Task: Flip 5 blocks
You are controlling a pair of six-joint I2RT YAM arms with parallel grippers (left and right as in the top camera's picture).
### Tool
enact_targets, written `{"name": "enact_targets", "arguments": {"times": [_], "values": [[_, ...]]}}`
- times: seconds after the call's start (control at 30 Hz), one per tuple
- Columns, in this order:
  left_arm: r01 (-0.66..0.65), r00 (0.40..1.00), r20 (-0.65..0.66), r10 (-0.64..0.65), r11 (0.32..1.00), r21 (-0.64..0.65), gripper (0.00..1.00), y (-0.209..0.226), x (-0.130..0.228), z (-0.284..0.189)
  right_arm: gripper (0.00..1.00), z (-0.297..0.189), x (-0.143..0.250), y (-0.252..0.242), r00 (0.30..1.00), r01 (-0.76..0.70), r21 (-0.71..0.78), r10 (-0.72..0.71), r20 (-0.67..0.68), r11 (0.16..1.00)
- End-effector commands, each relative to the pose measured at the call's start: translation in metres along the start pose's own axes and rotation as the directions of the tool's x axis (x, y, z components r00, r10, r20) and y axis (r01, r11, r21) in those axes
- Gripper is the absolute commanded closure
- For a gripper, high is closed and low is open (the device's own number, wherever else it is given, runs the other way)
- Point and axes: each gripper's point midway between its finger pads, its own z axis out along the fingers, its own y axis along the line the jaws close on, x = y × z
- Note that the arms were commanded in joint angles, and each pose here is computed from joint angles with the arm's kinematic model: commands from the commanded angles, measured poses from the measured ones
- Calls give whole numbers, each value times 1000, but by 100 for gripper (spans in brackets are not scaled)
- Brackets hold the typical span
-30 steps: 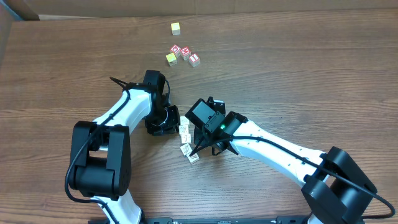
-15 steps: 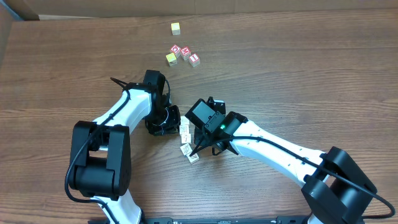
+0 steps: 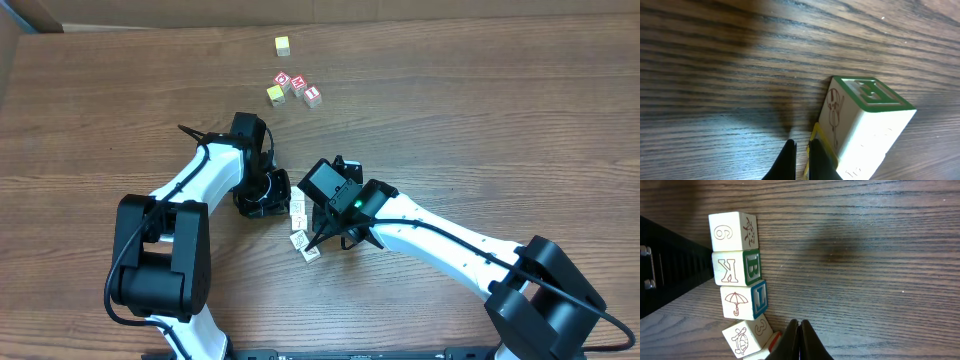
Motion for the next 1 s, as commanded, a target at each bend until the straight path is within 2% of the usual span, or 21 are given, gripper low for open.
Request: {"name": "enact_targets", "arguments": {"times": [0.0, 0.13, 0.43, 0.77, 0.97], "values": [[13, 1000, -9, -13, 1000, 21, 96, -4, 3, 0, 96, -1, -3, 2, 1000, 5, 1, -5, 13, 1000], [13, 1000, -4, -13, 1000, 7, 96, -1, 2, 0, 95, -1, -2, 2, 1000, 5, -2, -5, 10, 1000], [19, 1000, 26, -15, 990, -142, 96, 25, -1, -1, 95, 1, -1, 9, 1000, 4, -29, -4, 5, 1000], [-7, 996, -85, -7, 987, -163, 96, 30, 26, -3, 95, 18, 7, 13, 1000, 5, -73, -6, -18, 997], [-5, 995, -96, -6, 994, -112, 96, 21, 28, -1, 96, 35, 12, 14, 999, 8, -67, -11, -40, 998]]}}
